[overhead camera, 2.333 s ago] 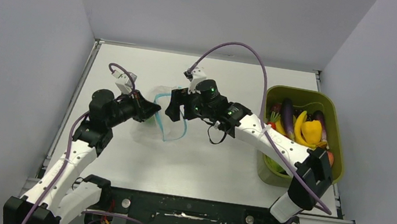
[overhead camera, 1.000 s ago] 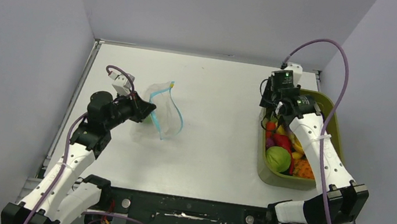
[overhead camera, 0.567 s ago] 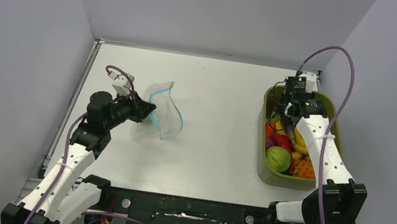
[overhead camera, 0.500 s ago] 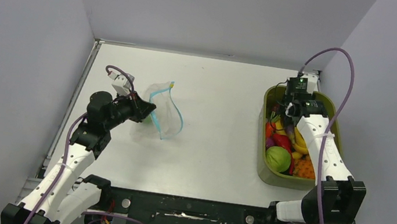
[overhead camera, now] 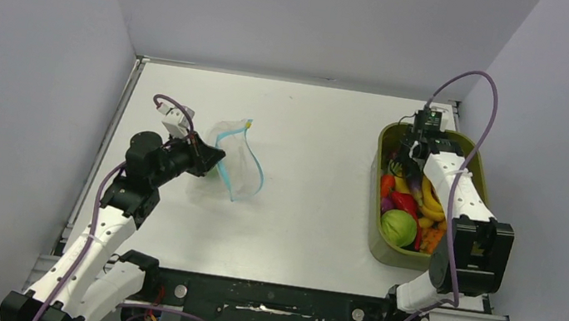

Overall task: Place the food in the zip-top bag and seal the zipper
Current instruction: Pick up the fake vegetable from the bin.

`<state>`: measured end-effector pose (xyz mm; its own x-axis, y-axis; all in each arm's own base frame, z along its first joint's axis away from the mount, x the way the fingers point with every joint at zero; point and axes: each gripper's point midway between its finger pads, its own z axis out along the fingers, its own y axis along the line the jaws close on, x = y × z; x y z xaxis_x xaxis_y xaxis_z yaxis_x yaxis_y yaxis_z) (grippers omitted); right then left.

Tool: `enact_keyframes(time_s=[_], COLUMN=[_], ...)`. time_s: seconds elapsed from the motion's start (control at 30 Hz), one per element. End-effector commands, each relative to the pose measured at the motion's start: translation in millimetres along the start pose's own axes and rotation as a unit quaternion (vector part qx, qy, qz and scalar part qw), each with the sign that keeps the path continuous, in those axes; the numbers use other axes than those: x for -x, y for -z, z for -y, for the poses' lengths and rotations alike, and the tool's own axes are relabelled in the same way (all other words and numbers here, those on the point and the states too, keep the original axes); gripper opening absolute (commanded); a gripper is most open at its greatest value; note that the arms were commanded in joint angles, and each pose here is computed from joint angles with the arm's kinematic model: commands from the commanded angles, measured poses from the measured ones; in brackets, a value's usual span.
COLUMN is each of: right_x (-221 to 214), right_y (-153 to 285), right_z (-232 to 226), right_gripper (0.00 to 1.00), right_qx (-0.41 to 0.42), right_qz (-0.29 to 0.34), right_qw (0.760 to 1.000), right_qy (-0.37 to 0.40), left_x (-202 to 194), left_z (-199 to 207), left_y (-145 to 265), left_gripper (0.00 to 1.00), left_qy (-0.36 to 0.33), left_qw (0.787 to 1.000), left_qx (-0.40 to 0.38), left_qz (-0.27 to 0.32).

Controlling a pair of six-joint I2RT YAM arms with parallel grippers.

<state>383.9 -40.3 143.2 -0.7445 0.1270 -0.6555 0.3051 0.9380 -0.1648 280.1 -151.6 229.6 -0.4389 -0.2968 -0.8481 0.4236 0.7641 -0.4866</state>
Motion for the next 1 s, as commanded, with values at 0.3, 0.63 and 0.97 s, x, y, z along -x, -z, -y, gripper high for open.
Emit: enact_keyframes(time_s=[0.3, 0.63, 0.97], right_x=[27.2, 24.0, 24.7], right_y=[-20.9, -28.1, -32.8], right_z=[1.2, -1.2, -4.1], right_gripper=[0.57, 0.58, 0.60], right_qx=[0.026, 0.032, 0.035], right_qz=[0.016, 0.009, 0.002], right_qw=[0.999, 0.999, 0.999], right_qy=[-0.015, -0.007, -0.001], left_x=[11.3, 11.0, 10.8], left_z=[10.7, 11.0, 10.5], left_y=[2.0, 1.9, 2.1], left_gripper=[0.00, 0.00, 0.00], left_qy=[-0.013, -0.013, -0.014], left_qw=[1.000, 1.000, 1.000], left_qx=[-0.020, -0.021, -0.020], left_qz=[0.019, 0.018, 0.019])
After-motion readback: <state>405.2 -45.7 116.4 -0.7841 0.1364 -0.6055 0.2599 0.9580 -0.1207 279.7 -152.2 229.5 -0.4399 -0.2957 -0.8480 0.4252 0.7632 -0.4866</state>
